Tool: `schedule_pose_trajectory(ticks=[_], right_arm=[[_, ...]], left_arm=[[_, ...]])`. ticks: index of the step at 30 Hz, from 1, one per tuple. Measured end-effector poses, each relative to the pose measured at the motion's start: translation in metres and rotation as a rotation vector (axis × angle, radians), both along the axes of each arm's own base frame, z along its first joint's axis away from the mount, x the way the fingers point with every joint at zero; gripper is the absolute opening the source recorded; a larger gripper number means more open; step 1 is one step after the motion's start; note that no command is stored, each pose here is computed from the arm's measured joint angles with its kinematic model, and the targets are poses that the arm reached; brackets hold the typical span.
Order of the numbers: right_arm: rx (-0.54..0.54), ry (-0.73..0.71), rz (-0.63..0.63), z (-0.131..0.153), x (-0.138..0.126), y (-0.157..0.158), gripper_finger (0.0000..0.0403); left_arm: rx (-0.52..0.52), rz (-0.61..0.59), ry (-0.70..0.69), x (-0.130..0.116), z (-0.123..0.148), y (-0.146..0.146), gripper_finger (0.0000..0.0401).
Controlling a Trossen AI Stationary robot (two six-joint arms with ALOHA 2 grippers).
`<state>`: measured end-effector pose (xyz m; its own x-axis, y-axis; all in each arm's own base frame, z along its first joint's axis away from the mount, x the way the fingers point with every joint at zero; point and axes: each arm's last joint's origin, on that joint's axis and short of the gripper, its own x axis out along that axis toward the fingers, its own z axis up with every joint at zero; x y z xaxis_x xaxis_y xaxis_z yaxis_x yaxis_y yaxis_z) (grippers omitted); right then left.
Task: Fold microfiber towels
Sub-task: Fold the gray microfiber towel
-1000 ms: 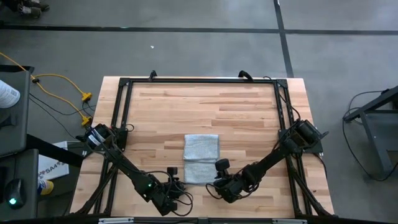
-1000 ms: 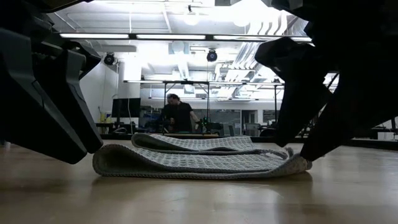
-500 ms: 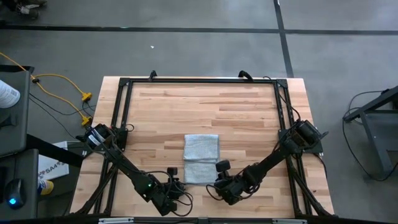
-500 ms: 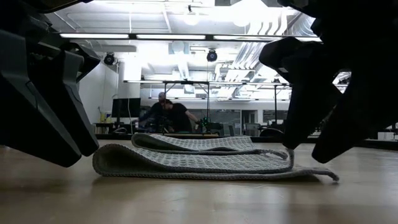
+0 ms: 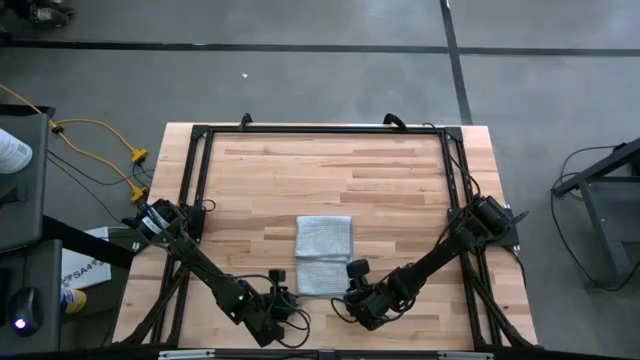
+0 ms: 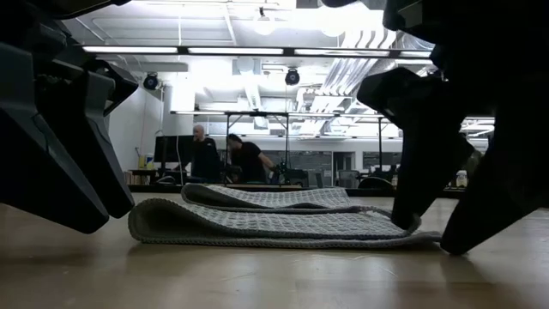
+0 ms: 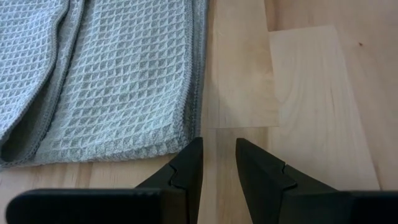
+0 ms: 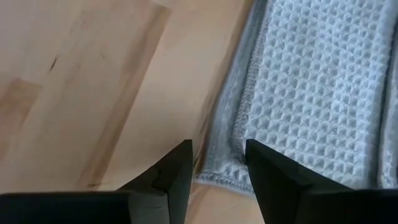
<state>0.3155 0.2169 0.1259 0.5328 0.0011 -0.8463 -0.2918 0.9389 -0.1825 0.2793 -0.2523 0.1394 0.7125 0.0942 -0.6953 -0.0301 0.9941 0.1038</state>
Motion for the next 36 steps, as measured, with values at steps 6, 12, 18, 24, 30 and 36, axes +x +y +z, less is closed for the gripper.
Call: schedule_pose_trajectory(ticks=[6,12,18,24,30,36], right_arm=[[0.008,0.005,-0.006,0.000,0.002,-0.003,0.0141],[0.005,0.003,-0.010,0.000,0.003,-0.004,0.0134],[0.011,0.003,-0.018,-0.001,0.003,-0.004,0.0133],[0.012,0.002,-0.020,-0.001,0.003,-0.004,0.0133],[0.012,-0.002,-0.018,-0.001,0.003,-0.004,0.0133],[0.014,-0.002,-0.021,-0.001,0.003,-0.004,0.0133]], left_arm=[[0.006,-0.003,0.005,0.000,0.000,0.000,0.0095],[0.023,-0.022,0.004,0.000,0.000,0.000,0.0095],[0.111,-0.095,-0.033,0.001,0.010,0.000,0.0095],[0.169,-0.102,-0.001,-0.002,0.008,0.004,0.0095],[0.193,-0.089,0.004,0.002,0.006,0.008,0.0095],[0.225,-0.106,0.061,0.012,-0.009,0.017,0.0095]])
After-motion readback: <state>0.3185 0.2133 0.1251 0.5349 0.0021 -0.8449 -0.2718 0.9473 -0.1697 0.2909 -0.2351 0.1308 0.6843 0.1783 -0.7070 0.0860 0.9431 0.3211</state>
